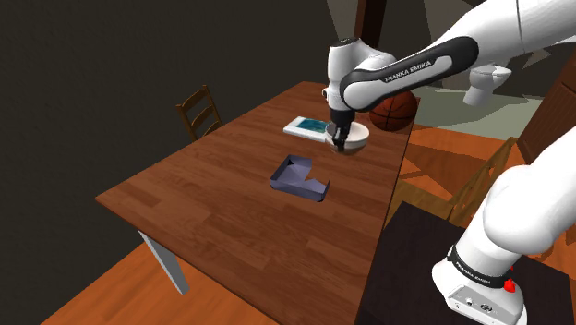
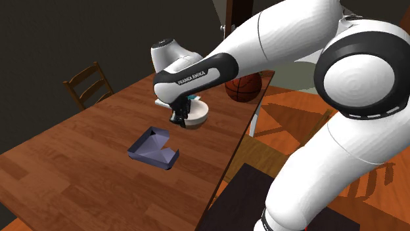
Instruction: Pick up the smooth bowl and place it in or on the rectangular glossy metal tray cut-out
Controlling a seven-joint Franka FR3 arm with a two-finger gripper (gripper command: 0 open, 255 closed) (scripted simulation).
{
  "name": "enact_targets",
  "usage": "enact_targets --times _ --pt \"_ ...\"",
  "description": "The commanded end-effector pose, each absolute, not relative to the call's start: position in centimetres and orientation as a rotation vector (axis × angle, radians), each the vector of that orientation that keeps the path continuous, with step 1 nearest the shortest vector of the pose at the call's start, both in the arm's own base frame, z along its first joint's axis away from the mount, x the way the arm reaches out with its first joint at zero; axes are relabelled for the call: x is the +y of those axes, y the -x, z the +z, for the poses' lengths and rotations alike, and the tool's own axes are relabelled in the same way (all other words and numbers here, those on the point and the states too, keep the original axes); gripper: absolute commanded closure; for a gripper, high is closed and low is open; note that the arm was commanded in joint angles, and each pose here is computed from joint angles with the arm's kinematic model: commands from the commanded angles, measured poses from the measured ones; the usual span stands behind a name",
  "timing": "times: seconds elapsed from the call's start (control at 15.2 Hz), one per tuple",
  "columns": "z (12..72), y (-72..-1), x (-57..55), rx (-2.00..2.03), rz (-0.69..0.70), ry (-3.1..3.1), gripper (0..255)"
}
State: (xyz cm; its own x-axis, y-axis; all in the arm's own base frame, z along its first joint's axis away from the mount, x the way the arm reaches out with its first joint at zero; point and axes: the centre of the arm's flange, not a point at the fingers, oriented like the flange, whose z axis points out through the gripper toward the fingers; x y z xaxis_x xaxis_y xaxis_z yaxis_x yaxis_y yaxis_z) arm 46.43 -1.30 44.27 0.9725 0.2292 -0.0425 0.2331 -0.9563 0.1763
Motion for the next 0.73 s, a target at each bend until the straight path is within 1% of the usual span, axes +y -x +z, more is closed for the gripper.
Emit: enact_targets --times 0.0,0.66 --pt "44.5 -48.0 1.2 0.346 -0.031 -2.941 255" --pt "45.2 -55.6 12.0 0.346 -0.031 -2.941 255"
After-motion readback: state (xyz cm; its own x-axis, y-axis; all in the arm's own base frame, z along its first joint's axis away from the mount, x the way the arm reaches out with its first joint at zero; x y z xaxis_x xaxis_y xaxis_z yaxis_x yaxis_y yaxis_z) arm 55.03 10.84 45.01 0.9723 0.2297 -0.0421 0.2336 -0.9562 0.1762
